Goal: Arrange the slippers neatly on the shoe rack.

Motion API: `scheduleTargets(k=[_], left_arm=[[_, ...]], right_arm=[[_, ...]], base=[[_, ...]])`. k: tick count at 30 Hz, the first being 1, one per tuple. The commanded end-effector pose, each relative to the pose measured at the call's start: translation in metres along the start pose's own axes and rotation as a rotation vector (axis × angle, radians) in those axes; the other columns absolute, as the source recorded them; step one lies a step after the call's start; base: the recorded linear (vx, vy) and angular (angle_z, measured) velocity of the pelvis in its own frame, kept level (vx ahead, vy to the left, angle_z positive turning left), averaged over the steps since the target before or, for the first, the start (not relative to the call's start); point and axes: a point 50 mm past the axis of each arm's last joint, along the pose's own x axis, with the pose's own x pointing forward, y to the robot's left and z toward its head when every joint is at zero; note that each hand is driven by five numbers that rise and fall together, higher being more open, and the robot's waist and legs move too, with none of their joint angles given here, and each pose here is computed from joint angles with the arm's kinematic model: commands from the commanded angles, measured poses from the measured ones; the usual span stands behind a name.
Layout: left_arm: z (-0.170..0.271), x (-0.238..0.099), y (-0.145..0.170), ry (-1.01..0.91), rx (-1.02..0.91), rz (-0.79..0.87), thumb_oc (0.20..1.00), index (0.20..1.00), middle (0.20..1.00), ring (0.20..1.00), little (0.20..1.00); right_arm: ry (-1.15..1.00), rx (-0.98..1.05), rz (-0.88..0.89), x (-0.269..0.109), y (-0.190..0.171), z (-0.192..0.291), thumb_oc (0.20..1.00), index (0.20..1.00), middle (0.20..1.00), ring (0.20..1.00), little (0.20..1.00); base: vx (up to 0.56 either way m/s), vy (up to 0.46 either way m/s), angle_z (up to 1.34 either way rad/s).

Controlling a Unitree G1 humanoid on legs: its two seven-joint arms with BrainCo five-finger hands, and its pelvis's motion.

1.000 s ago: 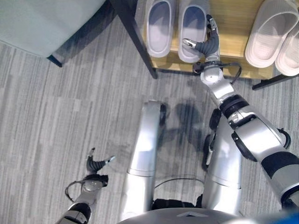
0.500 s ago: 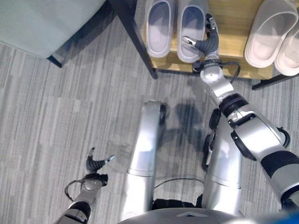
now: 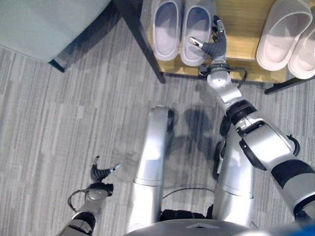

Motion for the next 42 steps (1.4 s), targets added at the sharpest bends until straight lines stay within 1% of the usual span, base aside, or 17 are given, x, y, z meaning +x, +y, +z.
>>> scheduleTargets(k=[1, 9, 19, 20, 22, 23, 24, 25, 26, 27, 28, 29, 30, 34, 39, 41, 42], left_arm=[[-0.01, -0.001, 0.009, 0.013, 0.111, 0.01, 1.0, 1.0, 1.0, 1.0, 1.0], [-0.008, -0.001, 0.007, 0.01, 0.112, 0.015, 1.0, 1.0, 1.0, 1.0, 1.0], [-0.003, -0.002, -0.002, 0.002, 0.072, 0.047, 1.0, 1.0, 1.0, 1.0, 1.0], [-0.007, -0.002, -0.001, 0.065, -0.038, 0.073, 1.0, 1.0, 1.0, 1.0, 1.0], [0.037, 0.016, 0.001, -0.076, -0.108, 0.108, 1.0, 1.0, 1.0, 1.0, 1.0], [0.083, 0.027, 0.001, -0.217, -0.161, 0.118, 1.0, 1.0, 1.0, 1.0, 1.0], [0.107, 0.03, 0.003, -0.292, -0.198, 0.116, 1.0, 1.0, 1.0, 1.0, 1.0], [0.148, 0.032, 0.009, -0.447, -0.201, 0.092, 1.0, 1.0, 1.0, 1.0, 1.0], [0.158, 0.029, 0.005, -0.503, -0.177, 0.068, 1.0, 1.0, 1.0, 1.0, 1.0], [0.168, -0.007, -0.005, -0.756, -0.062, -0.052, 1.0, 1.0, 1.0, 1.0, 1.0], [0.166, -0.022, -0.015, -0.811, 0.015, -0.132, 1.0, 1.0, 1.0, 1.0, 1.0], [0.165, -0.023, -0.015, -0.808, 0.017, -0.132, 1.0, 1.0, 1.0, 1.0, 1.0], [0.14, -0.036, -0.026, -0.776, 0.034, -0.233, 1.0, 1.0, 1.0, 1.0, 1.0], [0.106, -0.034, -0.054, -0.627, 0.109, -0.399, 1.0, 1.0, 1.0, 1.0, 1.0], [0.084, -0.037, -0.058, -0.538, 0.115, -0.468, 1.0, 1.0, 1.0, 1.0, 1.0], [0.046, -0.076, -0.071, -0.444, 0.003, -0.628, 1.0, 1.0, 1.0, 1.0, 1.0], [0.049, -0.061, -0.067, -0.418, 0.062, -0.606, 1.0, 1.0, 1.0, 1.0, 1.0]], right_arm=[[-0.082, 0.095, 0.071, -0.011, 0.032, 0.021, 1.0, 1.0, 1.0, 1.0, 1.0], [-0.089, 0.099, 0.076, -0.015, 0.031, 0.02, 1.0, 1.0, 1.0, 1.0, 1.0], [-0.205, 0.004, -0.157, -0.018, -0.026, 0.015, 1.0, 1.0, 1.0, 1.0, 1.0], [-0.269, -0.061, -0.147, -0.024, -0.036, 0.017, 1.0, 1.0, 1.0, 1.0, 1.0], [-0.308, -0.08, -0.18, -0.028, -0.055, 0.018, 1.0, 1.0, 1.0, 1.0, 1.0], [-0.304, -0.046, -0.168, -0.035, -0.06, 0.013, 1.0, 1.0, 1.0, 1.0, 1.0], [-0.287, -0.044, -0.145, -0.044, -0.062, 0.004, 1.0, 1.0, 1.0, 1.0, 1.0], [-0.228, -0.081, 0.006, -0.073, -0.055, -0.024, 1.0, 1.0, 1.0, 1.0, 1.0], [-0.184, -0.072, 0.049, -0.083, -0.053, -0.036, 1.0, 1.0, 1.0, 1.0, 1.0], [-0.11, -0.118, 0.114, -0.102, -0.059, -0.06, 1.0, 1.0, 1.0, 1.0, 1.0], [-0.044, -0.108, 0.224, -0.129, -0.049, -0.078, 1.0, 1.0, 1.0, 1.0, 1.0], [-0.041, -0.108, 0.225, -0.13, -0.049, -0.078, 1.0, 1.0, 1.0, 1.0, 1.0], [0.035, -0.161, 0.307, -0.156, -0.053, -0.099, 1.0, 1.0, 1.0, 1.0, 1.0], [0.489, -0.275, 0.331, -0.236, -0.092, -0.176, 1.0, 1.0, 1.0, 1.0, 1.0], [0.762, -0.44, 0.335, -0.303, -0.132, -0.209, 1.0, 1.0, 1.0, 1.0, 1.0], [0.939, -0.469, 0.309, -0.337, -0.143, -0.225, 1.0, 1.0, 1.0, 1.0, 1.0], [0.943, -0.439, 0.324, -0.348, -0.148, -0.219, 1.0, 1.0, 1.0, 1.0, 1.0]], base=[[0.0, 0.0, 0.0], [0.0, 0.0, 0.0], [-0.01, -0.005, 0.0], [-0.03, 0.002, -0.02], [-0.17, 0.039, -0.04], [-0.25, 0.048, 0.05], [-0.22, 0.108, 0.1], [-0.11, 0.078, -0.08], [-0.15, 0.084, -0.27], [-0.16, -0.028, -0.55], [-0.14, -0.04, -0.53], [-0.1, -0.061, 0.0], [-0.07, -0.034, 0.46], [0.1, -0.006, 0.2], [0.19, -0.025, -0.43], [0.12, -0.083, -0.65], [0.21, -0.11, 0.27]])
